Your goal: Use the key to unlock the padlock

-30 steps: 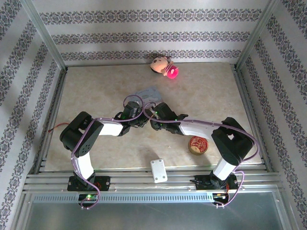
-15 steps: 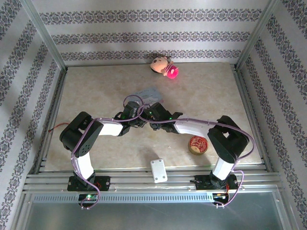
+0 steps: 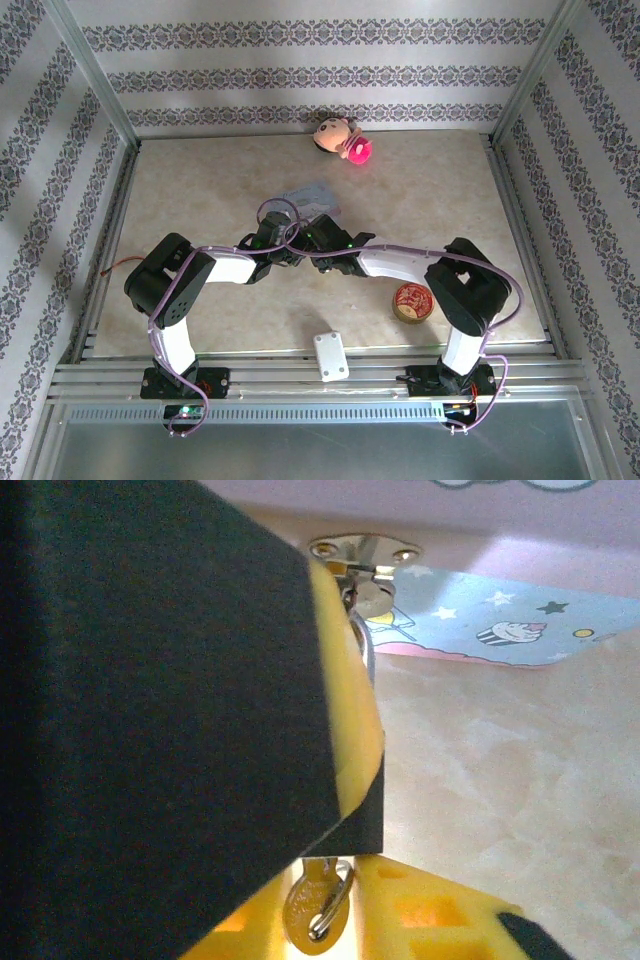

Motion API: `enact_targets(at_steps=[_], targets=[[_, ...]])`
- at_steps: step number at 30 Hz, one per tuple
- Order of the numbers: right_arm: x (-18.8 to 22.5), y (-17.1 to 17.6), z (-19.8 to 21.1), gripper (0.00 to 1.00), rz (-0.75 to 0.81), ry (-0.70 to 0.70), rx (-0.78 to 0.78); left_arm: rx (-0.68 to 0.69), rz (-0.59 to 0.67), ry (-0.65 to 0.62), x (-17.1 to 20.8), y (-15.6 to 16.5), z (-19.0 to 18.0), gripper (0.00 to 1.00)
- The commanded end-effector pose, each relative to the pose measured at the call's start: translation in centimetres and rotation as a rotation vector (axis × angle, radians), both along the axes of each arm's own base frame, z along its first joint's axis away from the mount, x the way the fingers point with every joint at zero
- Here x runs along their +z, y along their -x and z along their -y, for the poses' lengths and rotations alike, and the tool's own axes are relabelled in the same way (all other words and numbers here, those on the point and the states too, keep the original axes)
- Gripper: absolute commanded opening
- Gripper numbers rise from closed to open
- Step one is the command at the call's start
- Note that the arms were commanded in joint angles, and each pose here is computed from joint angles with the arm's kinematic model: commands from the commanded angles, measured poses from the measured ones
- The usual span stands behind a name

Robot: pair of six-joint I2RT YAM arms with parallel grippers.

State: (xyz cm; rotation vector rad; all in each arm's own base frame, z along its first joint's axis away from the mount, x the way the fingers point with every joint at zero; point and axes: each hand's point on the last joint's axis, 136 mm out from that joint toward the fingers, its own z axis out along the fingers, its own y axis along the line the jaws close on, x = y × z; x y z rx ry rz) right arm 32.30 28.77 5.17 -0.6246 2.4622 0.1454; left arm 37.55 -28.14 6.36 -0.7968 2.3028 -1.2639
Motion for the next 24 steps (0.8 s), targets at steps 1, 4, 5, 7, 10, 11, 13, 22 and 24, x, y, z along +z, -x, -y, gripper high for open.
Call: enact_targets(at_steps=[1, 4, 5, 7, 10, 11, 13, 22, 24], targets=[[0.0, -0.3, -0.8, 0.11, 0.02, 0.023, 0.013, -0.033, -0.046, 0.032, 0.4, 1.0, 0.5, 0.07], [0.3, -0.3, -0.7, 0.0, 0.025, 0.013, 0.004, -0.039, -0.049, 0.031, 0.4, 1.2, 0.5, 0.07], [0.4, -0.3, -0.7, 0.0, 0.023, 0.004, 0.001, -0.039, -0.051, 0.03, 0.3, 1.2, 0.5, 0.07], [0.7, -0.2, -0.9, 0.0, 0.005, -0.05, -0.007, -0.044, -0.06, 0.027, 0.2, 1.5, 0.4, 0.1], [1.1, -0.2, -0.8, 0.0, -0.041, -0.163, -0.029, -0.045, -0.075, 0.03, -0.3, 2.0, 0.2, 0.31], [1.1, -0.1, -0.7, 0.0, -0.06, -0.201, -0.036, -0.044, -0.082, 0.031, -0.5, 2.3, 0.1, 0.39], [1.2, -0.3, -0.5, 0.0, -0.093, -0.274, -0.053, -0.044, -0.087, 0.033, -0.6, 2.5, -0.1, 0.49], [1.5, -0.7, -0.1, 0.0, -0.161, -0.449, -0.109, -0.028, -0.057, 0.026, 0.9, 3.0, -1.3, 0.73], [1.6, -0.8, -0.2, 0.0, -0.169, -0.479, -0.116, -0.023, -0.034, 0.005, 1.7, 3.0, -1.8, 0.78]])
